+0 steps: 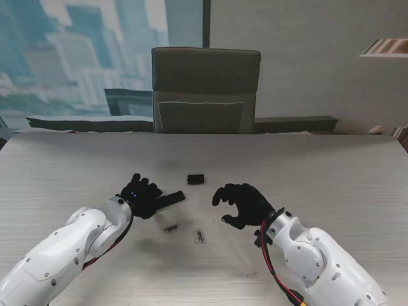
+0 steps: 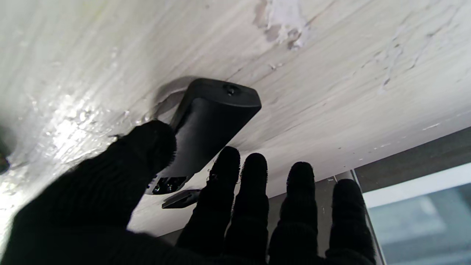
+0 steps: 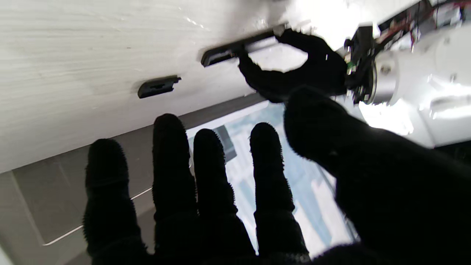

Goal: Install the batteries into the remote control and close the cover

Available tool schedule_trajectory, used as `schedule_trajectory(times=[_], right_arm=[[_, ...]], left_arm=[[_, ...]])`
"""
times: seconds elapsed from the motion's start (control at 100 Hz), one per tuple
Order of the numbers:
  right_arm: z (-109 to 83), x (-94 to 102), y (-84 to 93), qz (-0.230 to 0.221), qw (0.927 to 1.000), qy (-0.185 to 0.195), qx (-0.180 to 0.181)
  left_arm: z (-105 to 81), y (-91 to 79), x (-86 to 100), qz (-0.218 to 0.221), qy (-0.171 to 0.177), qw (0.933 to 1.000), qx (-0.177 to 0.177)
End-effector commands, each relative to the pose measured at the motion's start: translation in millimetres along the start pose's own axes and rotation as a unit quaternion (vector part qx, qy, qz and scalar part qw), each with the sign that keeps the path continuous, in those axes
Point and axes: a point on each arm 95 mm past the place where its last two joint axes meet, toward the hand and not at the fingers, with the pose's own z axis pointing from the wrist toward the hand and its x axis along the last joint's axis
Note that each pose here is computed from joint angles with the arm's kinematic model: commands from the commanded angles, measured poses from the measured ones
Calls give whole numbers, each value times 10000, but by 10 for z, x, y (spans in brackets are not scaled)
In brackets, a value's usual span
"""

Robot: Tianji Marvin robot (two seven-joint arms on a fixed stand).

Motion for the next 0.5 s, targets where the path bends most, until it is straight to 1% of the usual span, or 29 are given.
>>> schedule_trajectory(times=[0.0,0.12,0.28,0.39,0.49], right_arm=[[39,26,-62,-90,9995,179,263],[121,76,-161,-443,9962,428,609],[241,162,-331,-682,9913,534,987],[323,188,-429,-875,9873,632,1168],[385,198,-500,-1022,9843,693,1258]], left_arm=[[-22,217,23,-70,31,9992,-394],[-27,241,26,-99,70,9991,-417],[-41,263,32,-139,74,9991,-403],[-52,283,44,-162,93,9990,-406],[-58,294,59,-167,127,9990,-390]])
